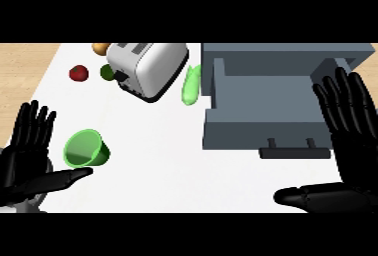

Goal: Pick up the cup, place it into the drawer and close the drawer

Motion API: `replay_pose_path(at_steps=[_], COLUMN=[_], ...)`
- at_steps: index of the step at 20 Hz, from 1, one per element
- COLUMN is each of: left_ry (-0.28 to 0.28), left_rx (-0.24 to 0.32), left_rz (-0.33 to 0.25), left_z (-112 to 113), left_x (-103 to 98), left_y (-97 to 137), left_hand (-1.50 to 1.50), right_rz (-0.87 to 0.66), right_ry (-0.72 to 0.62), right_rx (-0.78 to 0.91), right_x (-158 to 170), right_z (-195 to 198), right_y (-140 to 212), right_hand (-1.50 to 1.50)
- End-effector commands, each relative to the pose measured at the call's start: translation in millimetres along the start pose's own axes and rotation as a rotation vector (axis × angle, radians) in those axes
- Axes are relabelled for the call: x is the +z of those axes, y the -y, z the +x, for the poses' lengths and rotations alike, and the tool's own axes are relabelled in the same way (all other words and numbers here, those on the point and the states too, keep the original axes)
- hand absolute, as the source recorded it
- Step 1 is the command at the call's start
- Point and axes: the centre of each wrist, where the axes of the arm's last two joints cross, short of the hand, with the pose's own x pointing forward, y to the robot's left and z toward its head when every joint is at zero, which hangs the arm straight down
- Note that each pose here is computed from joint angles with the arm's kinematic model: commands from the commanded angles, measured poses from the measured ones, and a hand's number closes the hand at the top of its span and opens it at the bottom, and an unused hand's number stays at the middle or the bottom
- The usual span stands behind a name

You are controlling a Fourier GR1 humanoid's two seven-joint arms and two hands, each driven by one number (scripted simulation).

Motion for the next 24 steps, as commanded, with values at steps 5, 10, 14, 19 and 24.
replay_pose_path(at_steps=[5,10,14,19,24], left_ry=[-0.04,-0.064,-0.085,-0.093,-0.08], left_rx=[-0.032,-0.026,-0.027,-0.018,-0.024], left_rz=[0.053,0.011,0.027,0.027,0.086], left_z=[-29,-55,-90,-87,-120], left_x=[-2,28,22,8,14], left_y=[-33,-34,-41,-48,-55], left_hand=[-1.5,-1.5,-1.5,-1.5,-1.5], right_rz=[0.019,0.015,0.007,0.018,0.02], right_ry=[-0.016,-0.002,-0.005,0.006,-0.003], right_rx=[-0.008,-0.004,-0.006,-0.017,-0.026], right_x=[9,-8,-1,-12,3], right_z=[2,13,8,6,9], right_y=[9,7,2,5,13], right_hand=[-1.5,-1.5,-1.5,-1.5,-1.5])
